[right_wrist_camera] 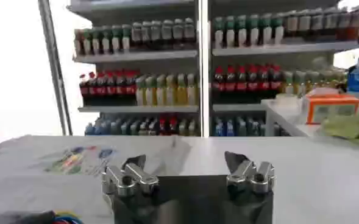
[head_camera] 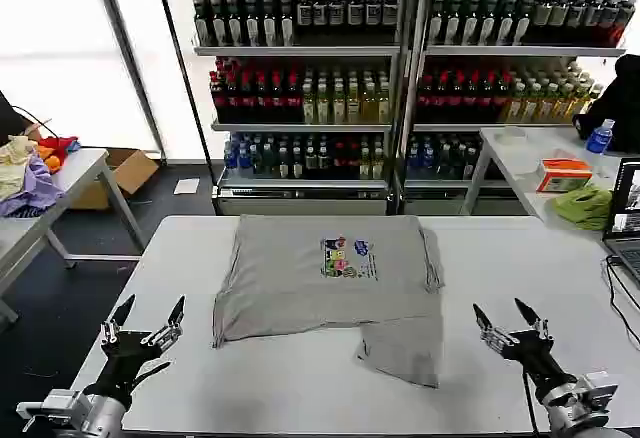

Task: Fold and organize the clothes.

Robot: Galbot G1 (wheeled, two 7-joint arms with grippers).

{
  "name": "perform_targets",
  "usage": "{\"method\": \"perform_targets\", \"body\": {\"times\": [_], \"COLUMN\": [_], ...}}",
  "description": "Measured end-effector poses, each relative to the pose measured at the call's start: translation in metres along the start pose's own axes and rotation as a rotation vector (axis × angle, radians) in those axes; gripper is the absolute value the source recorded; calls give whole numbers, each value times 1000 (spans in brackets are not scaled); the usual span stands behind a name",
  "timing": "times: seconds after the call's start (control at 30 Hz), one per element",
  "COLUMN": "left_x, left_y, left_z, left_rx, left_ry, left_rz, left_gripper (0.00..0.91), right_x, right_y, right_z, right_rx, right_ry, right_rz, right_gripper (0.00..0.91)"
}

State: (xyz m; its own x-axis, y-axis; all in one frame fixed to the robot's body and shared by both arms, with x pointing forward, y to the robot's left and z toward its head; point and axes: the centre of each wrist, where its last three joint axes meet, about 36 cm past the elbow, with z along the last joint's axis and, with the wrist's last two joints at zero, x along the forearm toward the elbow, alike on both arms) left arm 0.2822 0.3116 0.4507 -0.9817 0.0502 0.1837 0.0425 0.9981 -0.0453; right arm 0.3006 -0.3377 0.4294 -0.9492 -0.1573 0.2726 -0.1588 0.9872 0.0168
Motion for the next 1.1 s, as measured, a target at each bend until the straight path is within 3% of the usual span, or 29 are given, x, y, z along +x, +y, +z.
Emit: {"method": "perform_targets", "body": {"times": [0.27, 0.47, 1.1], "left_x": [-13, -25, -60], "left_y": [-12, -17, -19], "left_z": [3, 11, 27], "left_rx": [21, 36, 51], "left_ry": [146, 238, 331], "left_rz": [89, 135, 182], "left_gripper": [907, 907, 907], "right_x": [-4, -2, -2], "right_y": [33, 53, 87], "right_z": [1, 6, 23], "right_rx": [4, 6, -24], "right_ry": [148, 222, 329], "right_rz": [-5, -8, -19], "right_gripper": [907, 907, 907]}}
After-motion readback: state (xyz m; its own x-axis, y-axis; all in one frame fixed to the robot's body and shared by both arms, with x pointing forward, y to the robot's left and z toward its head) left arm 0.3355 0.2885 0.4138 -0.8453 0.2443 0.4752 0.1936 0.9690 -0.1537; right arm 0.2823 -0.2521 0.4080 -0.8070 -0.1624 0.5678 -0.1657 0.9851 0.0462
